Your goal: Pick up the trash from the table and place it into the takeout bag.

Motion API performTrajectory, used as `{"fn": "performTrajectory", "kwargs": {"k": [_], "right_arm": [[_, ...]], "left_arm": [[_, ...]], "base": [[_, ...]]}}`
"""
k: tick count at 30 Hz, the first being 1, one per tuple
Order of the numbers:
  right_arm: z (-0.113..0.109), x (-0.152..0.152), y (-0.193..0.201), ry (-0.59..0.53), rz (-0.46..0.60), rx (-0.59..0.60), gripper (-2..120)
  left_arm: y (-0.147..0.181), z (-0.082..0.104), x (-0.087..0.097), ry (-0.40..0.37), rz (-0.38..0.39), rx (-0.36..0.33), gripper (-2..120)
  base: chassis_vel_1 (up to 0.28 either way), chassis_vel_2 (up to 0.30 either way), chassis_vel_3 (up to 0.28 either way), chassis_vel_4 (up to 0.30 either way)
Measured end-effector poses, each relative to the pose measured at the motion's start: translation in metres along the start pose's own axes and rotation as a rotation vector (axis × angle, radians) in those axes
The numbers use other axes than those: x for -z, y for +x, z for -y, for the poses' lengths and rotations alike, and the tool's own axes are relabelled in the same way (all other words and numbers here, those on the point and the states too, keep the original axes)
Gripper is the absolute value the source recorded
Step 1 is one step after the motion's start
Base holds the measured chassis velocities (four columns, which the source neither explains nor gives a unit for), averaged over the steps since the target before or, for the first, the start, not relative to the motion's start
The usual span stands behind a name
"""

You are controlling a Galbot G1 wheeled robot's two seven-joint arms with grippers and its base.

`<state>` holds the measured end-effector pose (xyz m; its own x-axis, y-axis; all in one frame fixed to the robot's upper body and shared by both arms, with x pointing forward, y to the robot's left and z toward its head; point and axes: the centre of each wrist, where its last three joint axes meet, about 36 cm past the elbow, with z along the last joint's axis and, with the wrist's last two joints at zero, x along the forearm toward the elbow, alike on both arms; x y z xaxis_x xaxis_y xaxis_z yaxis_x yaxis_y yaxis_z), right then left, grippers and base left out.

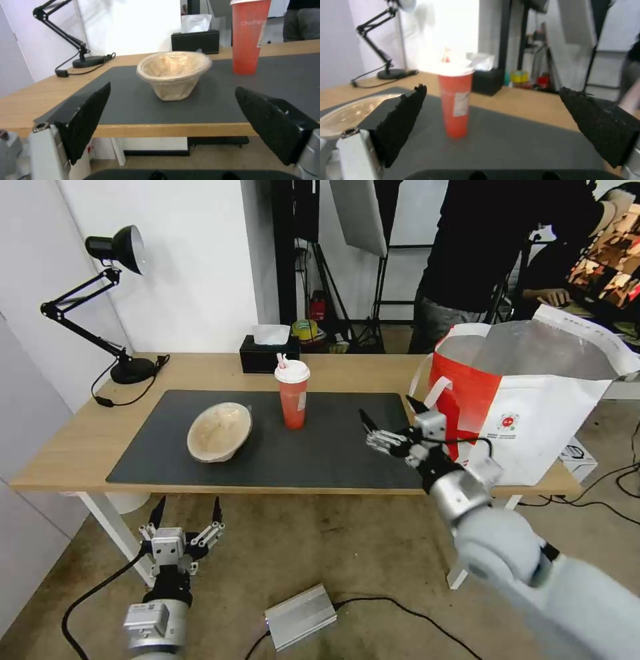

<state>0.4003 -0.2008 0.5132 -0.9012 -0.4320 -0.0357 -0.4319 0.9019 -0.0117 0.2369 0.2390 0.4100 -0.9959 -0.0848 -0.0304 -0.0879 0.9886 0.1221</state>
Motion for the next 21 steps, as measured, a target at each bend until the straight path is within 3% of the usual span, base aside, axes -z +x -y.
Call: {"fn": "performTrajectory", "kwargs": {"k": [9, 21], "right_arm": [[-0.016, 0.001, -0.037, -0.092, -0.073, 0.113, 100], [-0.026, -0.002, -0.086, -0.097, -0.155, 0.167, 99]], "left_arm": [[0.000, -0.002, 0.000, -0.005, 0.000, 0.004, 100], [0.000, -0.003, 0.002, -0.004, 0.002, 0.008, 100]], "base": [[0.000, 0.000, 0.000, 0.000], [0.000, 0.000, 0.000, 0.000]]}}
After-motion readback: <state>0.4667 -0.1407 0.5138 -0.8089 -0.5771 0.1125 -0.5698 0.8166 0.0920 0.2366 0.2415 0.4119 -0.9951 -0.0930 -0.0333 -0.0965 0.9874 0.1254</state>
